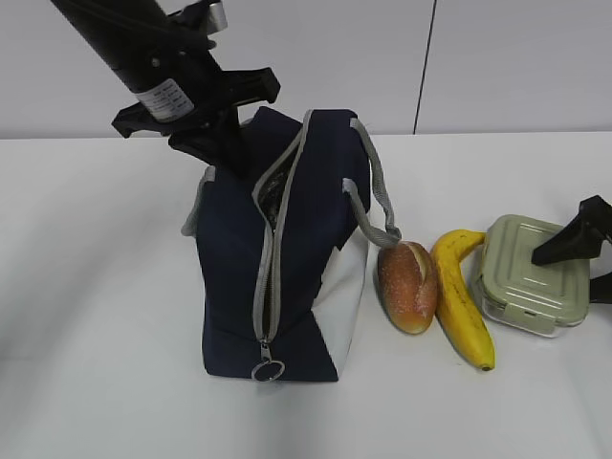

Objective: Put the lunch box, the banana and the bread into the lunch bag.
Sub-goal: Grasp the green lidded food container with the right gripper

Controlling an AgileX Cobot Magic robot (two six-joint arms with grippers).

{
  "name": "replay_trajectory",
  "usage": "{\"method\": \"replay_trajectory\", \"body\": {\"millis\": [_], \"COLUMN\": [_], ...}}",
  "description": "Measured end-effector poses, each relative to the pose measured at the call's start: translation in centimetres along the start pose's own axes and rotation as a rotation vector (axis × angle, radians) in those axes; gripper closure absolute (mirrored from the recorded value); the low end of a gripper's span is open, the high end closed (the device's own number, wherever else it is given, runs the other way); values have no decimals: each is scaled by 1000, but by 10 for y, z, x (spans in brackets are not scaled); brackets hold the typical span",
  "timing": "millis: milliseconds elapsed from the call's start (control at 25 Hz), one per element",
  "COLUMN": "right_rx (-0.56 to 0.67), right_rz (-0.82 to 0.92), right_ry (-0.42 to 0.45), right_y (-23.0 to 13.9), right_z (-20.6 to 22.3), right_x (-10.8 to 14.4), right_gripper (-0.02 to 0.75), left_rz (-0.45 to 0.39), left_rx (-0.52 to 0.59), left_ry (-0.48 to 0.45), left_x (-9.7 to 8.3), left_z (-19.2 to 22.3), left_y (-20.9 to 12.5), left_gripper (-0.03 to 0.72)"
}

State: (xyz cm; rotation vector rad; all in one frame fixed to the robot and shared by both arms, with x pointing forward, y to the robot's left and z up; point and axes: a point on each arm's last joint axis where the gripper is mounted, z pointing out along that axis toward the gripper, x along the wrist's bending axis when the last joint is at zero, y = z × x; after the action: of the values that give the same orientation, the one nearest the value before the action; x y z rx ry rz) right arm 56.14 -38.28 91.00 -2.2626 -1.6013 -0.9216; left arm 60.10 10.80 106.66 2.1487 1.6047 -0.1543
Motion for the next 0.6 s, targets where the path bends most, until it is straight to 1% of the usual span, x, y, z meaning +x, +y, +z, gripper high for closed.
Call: {"method": "replay_trajectory", "body": {"millis": [440,600], "right_rx": [-3,11], "right_rz": [-31,-7], "right_ry": [21,55], "right_y": [1,1], "right_z": [4,10], "right_x": [-1,-3], "right_gripper": [171,170], "left_rz": [0,0], "left_rx": [2,3], "left_ry": [0,0], "left_x": [0,0], "left_z": [0,0], "left_y": [0,0], "left_gripper": [680,680]}}
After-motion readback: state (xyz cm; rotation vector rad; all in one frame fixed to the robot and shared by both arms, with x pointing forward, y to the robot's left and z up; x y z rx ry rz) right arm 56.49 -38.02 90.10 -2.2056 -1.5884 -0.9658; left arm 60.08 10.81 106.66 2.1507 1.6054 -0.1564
